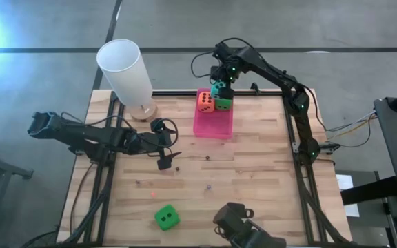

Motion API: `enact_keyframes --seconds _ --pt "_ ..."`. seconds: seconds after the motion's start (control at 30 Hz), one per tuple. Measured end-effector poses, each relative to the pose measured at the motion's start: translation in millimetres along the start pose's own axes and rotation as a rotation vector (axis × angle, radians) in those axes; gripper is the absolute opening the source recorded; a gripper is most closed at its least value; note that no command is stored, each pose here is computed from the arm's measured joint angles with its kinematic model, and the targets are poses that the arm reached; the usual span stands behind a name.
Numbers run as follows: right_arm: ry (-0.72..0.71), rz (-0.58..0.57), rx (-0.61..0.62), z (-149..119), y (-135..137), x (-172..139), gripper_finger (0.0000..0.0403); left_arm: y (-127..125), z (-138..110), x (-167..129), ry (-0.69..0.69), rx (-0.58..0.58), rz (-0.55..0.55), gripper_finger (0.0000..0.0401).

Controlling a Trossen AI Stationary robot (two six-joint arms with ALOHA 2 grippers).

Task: Pick & Place Dice
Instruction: Put the big blue dice into the red container

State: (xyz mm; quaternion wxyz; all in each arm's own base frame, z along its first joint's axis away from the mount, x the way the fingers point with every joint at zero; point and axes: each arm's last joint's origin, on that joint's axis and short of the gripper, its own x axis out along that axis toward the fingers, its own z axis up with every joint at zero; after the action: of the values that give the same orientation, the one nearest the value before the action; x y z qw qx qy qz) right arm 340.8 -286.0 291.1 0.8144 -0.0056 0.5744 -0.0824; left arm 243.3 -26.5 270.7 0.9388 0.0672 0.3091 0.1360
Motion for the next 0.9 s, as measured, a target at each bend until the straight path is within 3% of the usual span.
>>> enact_keyframes --seconds 0.63,0.9 --pt "0.043 0.032 -0.036 -4.9 3.3 -3.0 0.04 0.0 0.0 0.0 0.0 0.008 0.0 0.0392" --pt "0.024 0.024 -0.017 -6.6 7.0 -20.2 0.04 0.0 0.4 0.0 -0.004 0.006 0.0 0.039"
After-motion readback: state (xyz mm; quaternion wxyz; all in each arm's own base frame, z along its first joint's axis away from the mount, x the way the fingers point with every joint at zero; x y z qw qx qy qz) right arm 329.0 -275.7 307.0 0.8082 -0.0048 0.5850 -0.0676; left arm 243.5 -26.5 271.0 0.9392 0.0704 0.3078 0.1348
